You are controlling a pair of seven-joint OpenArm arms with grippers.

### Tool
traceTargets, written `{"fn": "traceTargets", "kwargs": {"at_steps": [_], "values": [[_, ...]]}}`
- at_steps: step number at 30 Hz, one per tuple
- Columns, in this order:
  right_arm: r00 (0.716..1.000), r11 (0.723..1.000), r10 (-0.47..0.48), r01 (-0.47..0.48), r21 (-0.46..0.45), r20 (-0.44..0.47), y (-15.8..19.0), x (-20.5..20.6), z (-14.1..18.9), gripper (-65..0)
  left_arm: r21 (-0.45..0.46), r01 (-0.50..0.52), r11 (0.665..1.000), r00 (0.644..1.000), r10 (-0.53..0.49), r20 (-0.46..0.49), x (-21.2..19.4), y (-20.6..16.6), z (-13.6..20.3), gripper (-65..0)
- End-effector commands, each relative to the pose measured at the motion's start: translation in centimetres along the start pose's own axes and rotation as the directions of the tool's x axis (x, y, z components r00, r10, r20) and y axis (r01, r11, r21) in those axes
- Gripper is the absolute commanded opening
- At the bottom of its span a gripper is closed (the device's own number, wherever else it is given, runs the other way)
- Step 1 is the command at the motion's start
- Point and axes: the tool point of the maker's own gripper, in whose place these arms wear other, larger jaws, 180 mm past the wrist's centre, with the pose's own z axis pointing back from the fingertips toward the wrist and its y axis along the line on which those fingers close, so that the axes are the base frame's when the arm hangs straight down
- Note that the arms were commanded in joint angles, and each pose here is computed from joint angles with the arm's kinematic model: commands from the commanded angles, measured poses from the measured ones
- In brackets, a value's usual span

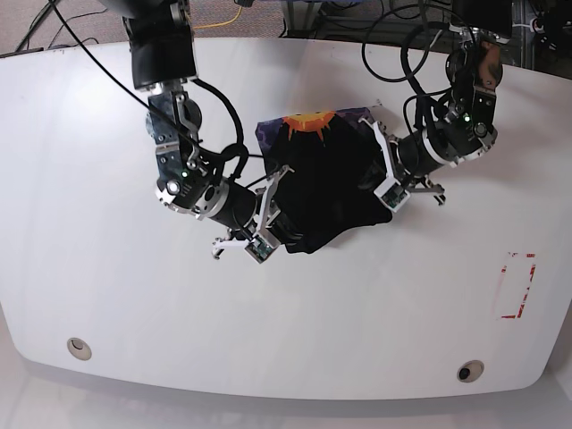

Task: Layout the t-shirt on the table in an organized manner, then fold the t-shirt properly
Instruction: 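Lower the bundle onto the table and release the right gripper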

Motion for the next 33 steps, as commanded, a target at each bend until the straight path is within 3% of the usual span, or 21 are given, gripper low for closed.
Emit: {"fn": "traceTargets", "kwargs": {"at_steps": [1, 8, 17, 21, 33], "values": [[0.999, 0.999, -0.03, 0.03, 0.01, 0.028, -1.0, 1.2, -1.4, -58.8, -0.043, -0.005, 0.999, 1.0, 0.006, 0.019, 0.1, -1.8, -0.1, -65.0], [0.99, 0.992, -0.125, 0.122, 0.038, 0.07, -1.1, -0.1, -3.3, -58.8, -0.088, -0.045, 0.995, 0.998, 0.042, -0.036, -2.5, -4.0, 0.0, -65.0], [0.975, 0.975, -0.219, 0.217, 0.053, 0.037, 0.4, -4.6, -3.2, -59.0, -0.085, -0.091, 0.992, 0.989, 0.08, -0.12, -5.7, -3.5, -0.5, -65.0], [0.974, 0.973, -0.224, 0.223, 0.052, 0.024, 1.1, -5.9, -2.4, -59.0, -0.077, -0.084, 0.994, 0.984, 0.07, -0.164, -7.2, -2.7, -0.1, -65.0], [0.974, 0.973, -0.224, 0.222, 0.063, 0.021, 3.1, -6.7, -1.2, -59.0, -0.056, -0.047, 0.997, 0.987, 0.038, -0.155, -6.5, -1.1, 0.1, -65.0]]}}
